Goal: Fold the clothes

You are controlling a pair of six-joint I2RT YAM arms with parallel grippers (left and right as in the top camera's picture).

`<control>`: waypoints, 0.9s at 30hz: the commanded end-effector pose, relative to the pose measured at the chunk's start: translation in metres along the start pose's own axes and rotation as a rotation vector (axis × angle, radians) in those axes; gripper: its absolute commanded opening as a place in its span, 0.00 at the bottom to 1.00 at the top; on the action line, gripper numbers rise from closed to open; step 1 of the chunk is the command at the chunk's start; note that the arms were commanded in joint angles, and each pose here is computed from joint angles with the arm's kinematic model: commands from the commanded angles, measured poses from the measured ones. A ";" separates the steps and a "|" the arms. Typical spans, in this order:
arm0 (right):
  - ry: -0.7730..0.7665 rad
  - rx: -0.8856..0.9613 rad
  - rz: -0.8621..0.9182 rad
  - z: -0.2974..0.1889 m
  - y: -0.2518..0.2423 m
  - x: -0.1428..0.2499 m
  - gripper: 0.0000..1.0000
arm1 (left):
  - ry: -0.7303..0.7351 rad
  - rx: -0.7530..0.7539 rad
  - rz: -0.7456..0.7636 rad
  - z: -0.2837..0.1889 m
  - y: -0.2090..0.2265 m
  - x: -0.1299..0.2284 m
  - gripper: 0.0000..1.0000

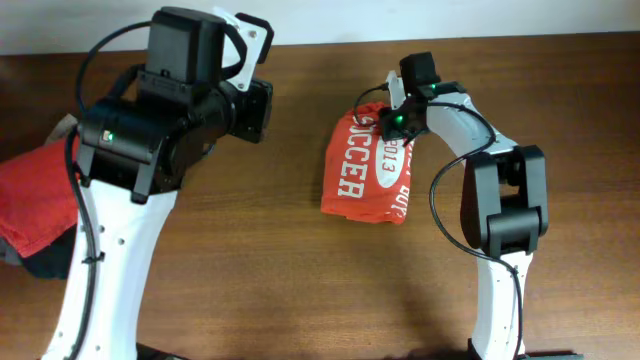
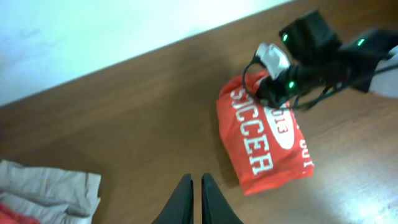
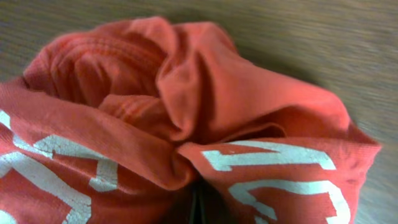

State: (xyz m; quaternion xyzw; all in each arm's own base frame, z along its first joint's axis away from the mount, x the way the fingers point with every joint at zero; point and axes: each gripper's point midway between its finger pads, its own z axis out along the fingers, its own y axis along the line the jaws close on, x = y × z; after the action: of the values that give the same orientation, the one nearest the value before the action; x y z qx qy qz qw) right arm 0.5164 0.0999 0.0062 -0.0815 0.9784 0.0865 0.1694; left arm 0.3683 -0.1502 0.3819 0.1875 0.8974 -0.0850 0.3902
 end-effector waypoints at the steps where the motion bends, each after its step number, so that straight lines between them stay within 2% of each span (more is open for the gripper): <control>1: 0.160 0.197 0.047 0.021 -0.041 0.044 0.04 | 0.019 -0.017 -0.010 0.002 0.003 0.004 0.06; 6: 0.355 0.378 0.285 -0.002 -0.061 0.100 0.04 | 0.017 -0.017 -0.010 0.002 0.003 0.003 0.06; 9: 0.499 0.423 0.440 -0.020 -0.055 0.137 0.04 | 0.017 -0.017 -0.010 0.002 0.003 0.003 0.07; 11: 0.592 0.371 0.503 -0.028 -0.038 0.154 0.04 | 0.018 -0.017 -0.010 0.002 0.003 0.004 0.07; 15: 0.756 0.098 0.570 -0.039 0.020 0.171 0.04 | 0.021 -0.017 -0.010 0.002 0.003 0.004 0.08; 18: 0.749 -0.033 0.521 -0.045 0.040 0.163 0.04 | 0.021 -0.017 -0.010 0.002 0.003 0.004 0.09; 22: 0.628 -0.056 0.496 -0.057 0.041 0.138 0.04 | 0.043 -0.031 -0.010 0.003 0.005 0.010 0.20; 25: 0.514 -0.041 0.461 -0.073 0.037 0.116 0.04 | 0.080 -0.123 -0.008 0.001 0.021 0.018 0.36; 27: 0.429 -0.006 0.429 -0.089 0.031 0.101 0.04 | 0.097 -0.178 -0.006 -0.001 0.031 0.023 0.42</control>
State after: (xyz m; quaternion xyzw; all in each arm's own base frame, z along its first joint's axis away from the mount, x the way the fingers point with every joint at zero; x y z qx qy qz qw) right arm 0.3749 0.0985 0.0138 0.1320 0.9770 0.0990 -0.1353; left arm 0.3622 -0.1347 0.3668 0.1723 0.9159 -0.0481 0.3593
